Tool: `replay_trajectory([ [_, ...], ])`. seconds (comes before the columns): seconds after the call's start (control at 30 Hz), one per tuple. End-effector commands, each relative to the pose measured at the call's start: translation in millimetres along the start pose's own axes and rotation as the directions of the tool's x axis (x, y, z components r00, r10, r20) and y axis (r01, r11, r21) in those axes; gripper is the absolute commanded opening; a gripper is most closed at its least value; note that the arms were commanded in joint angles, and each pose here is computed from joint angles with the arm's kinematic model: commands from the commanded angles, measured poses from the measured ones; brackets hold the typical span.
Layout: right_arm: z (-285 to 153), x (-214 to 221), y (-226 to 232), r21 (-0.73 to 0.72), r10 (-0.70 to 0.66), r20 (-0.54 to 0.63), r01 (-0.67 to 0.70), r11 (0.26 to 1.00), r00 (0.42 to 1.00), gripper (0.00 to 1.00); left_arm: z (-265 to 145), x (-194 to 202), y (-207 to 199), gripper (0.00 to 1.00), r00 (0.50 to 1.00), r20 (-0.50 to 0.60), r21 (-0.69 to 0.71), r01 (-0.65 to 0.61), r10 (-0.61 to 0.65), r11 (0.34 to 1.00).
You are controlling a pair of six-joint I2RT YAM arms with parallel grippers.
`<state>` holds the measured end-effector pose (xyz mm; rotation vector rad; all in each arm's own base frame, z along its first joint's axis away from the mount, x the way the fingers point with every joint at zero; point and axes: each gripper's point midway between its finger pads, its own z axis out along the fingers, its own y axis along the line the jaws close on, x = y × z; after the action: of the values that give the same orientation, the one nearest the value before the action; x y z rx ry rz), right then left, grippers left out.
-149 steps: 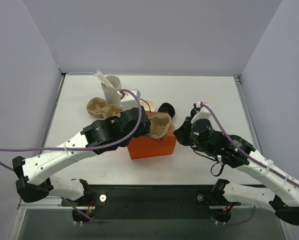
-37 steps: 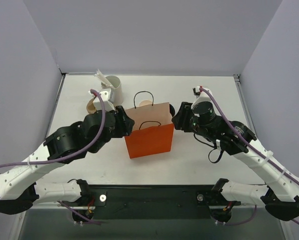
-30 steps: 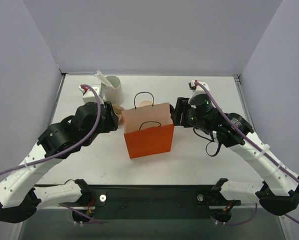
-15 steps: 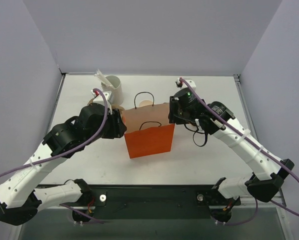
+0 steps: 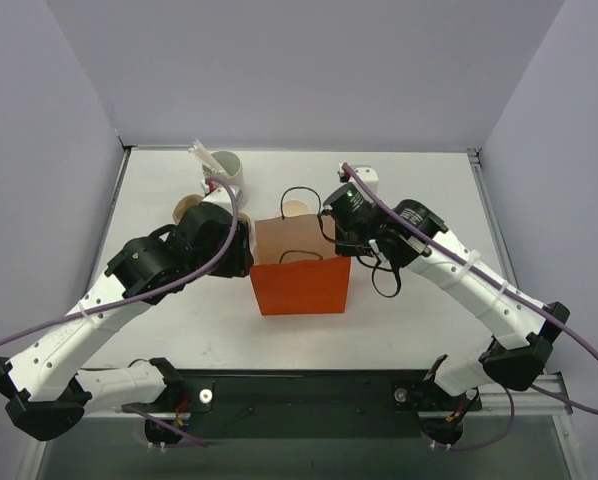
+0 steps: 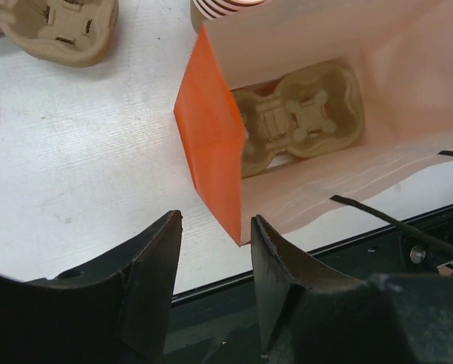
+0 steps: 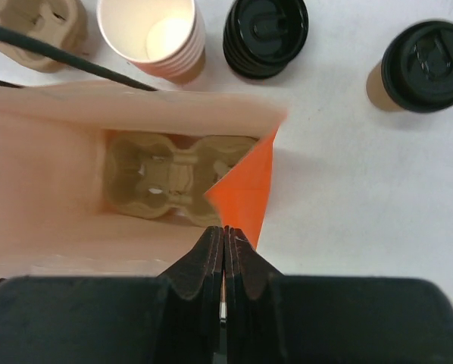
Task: Pack the takeout coffee
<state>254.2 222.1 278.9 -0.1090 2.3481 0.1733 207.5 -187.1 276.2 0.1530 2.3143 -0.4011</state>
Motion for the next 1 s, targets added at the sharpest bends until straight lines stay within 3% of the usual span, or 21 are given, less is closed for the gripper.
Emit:
replay_trajectory([
  [0.0, 7, 14, -9, 0.085, 0.027, -0.029, -0.024, 0.996, 0.999, 0.0, -10, -16, 4, 0.51, 0.999, 0.021, -0.029, -0.028, 0.029, 0.999],
  [0.2, -18, -20, 4, 0.024, 0.083, 0.04, -0.084, 0.996, 0.996, 0.0, -27, -35, 6, 0.51, 0.998, 0.057, -0.05, -0.022, 0.025, 0.999],
  [0.47, 17, 46, -10, 0.094, 0.037, -0.062, -0.031, 0.995, 0.997, 0.0, -34, -32, 16, 0.51, 0.997, 0.079, -0.069, -0.004, 0.009, 0.998],
  [0.8, -23, 2, -3, -0.005, 0.088, 0.051, -0.088, 0.996, 0.995, 0.0, -42, -39, 19, 0.51, 0.994, 0.109, -0.073, 0.023, -0.015, 0.997],
  [0.97, -10, 30, -14, 0.031, 0.094, 0.001, -0.094, 0.995, 0.996, 0.0, -44, -39, 18, 0.51, 0.993, 0.112, -0.064, 0.028, -0.02, 0.998],
])
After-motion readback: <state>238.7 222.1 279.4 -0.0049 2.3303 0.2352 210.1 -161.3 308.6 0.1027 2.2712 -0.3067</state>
